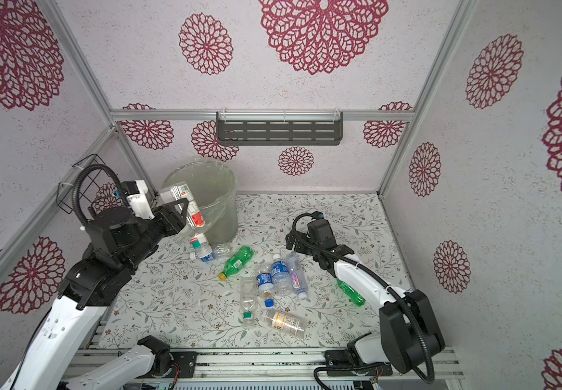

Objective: Throw the plastic bottles in the bin
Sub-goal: Throw the plastic bottle into the trash bin.

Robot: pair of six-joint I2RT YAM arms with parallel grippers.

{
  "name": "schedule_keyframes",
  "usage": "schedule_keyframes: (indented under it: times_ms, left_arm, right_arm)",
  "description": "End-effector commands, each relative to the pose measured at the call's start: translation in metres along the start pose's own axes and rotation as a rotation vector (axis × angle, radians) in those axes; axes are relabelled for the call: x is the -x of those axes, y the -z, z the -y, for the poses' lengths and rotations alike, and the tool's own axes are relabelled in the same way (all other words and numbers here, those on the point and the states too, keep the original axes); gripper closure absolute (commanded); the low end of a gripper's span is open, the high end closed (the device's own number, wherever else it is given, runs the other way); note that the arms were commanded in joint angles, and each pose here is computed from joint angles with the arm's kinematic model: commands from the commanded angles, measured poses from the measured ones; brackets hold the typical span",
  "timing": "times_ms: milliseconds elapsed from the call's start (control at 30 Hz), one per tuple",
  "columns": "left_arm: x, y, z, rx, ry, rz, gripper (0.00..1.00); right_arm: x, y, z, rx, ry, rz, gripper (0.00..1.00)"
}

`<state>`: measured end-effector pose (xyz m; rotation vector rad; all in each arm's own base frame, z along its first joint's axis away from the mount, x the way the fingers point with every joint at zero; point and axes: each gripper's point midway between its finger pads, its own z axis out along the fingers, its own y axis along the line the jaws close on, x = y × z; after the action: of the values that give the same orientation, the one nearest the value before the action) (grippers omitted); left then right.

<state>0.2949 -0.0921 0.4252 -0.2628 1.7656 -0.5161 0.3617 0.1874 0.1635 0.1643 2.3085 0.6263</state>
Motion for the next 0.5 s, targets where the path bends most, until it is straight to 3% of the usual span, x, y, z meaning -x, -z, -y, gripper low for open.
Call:
schedule_keyframes:
  times_ms: [0, 300, 467]
  left_arm:
    - [-0.012, 0.005, -0.024, 0.096, 0.009, -0.026, 0.43]
    - [0.002, 0.014, -0.033, 0.147, 0.016, 0.022, 0.44]
    - [0.040, -0.006, -0.031, 0.185, 0.030, 0.087, 0.45]
  right_arm:
    - [0.014, 0.002, -0.005, 0.013, -0.024, 0.039, 0.01]
    - [0.015, 0.000, -0.005, 0.014, -0.028, 0.033, 0.01]
    - [0.017, 0.000, -0.007, 0.021, -0.032, 0.039, 0.01]
